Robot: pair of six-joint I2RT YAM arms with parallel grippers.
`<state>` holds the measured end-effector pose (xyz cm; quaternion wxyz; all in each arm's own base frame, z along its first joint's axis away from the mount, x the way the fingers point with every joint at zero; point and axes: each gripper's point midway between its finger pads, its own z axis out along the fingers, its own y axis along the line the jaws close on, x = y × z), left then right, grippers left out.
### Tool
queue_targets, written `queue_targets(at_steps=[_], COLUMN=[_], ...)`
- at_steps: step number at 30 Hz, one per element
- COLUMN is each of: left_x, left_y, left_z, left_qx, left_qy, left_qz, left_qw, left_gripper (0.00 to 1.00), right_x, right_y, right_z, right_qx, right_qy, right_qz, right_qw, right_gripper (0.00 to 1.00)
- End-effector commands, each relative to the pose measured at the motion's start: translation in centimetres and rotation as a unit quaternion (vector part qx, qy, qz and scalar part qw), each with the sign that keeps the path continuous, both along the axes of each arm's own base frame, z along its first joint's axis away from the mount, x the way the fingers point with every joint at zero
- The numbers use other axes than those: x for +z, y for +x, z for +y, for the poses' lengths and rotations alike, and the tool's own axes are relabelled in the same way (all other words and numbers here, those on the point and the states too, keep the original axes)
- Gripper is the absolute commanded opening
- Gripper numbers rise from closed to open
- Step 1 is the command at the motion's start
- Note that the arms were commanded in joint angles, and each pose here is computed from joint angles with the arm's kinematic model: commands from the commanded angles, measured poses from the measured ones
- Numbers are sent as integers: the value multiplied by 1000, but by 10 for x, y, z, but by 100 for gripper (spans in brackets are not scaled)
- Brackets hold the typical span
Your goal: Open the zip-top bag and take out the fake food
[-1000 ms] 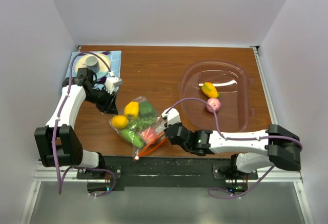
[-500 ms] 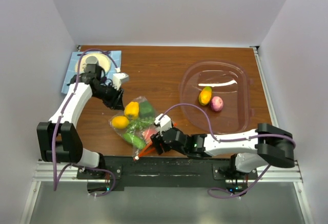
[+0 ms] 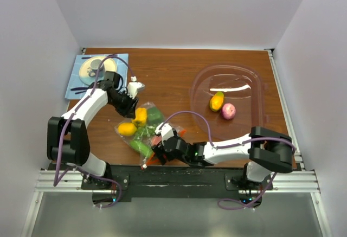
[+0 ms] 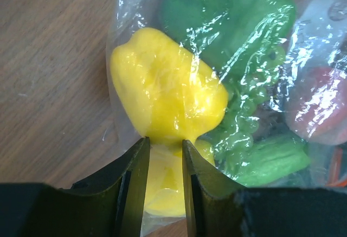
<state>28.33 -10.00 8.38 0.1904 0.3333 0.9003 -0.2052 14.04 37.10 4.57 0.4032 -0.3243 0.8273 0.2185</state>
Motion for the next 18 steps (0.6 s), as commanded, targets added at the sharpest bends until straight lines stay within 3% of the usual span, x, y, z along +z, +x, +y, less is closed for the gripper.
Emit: queue_targets(at_steps=[1, 8, 18], left_x=[-6, -11, -25], left_y=[15, 6, -21], left_z=[7, -12, -31], left_qx=[18, -9, -62], left_qy=[24, 25, 24], left_qz=[-29, -27, 5], left_qw=[999, 999, 998], left_gripper=[34, 33, 28], right_x=[35, 32, 2], right_y=[14, 31, 37], right_z=[25, 29, 39], right_qx=[-10, -38, -46], right_qy=[52, 30, -2], right_qz=[-36, -73, -71], right_qw=[998, 996, 996], right_gripper=[81, 81, 77])
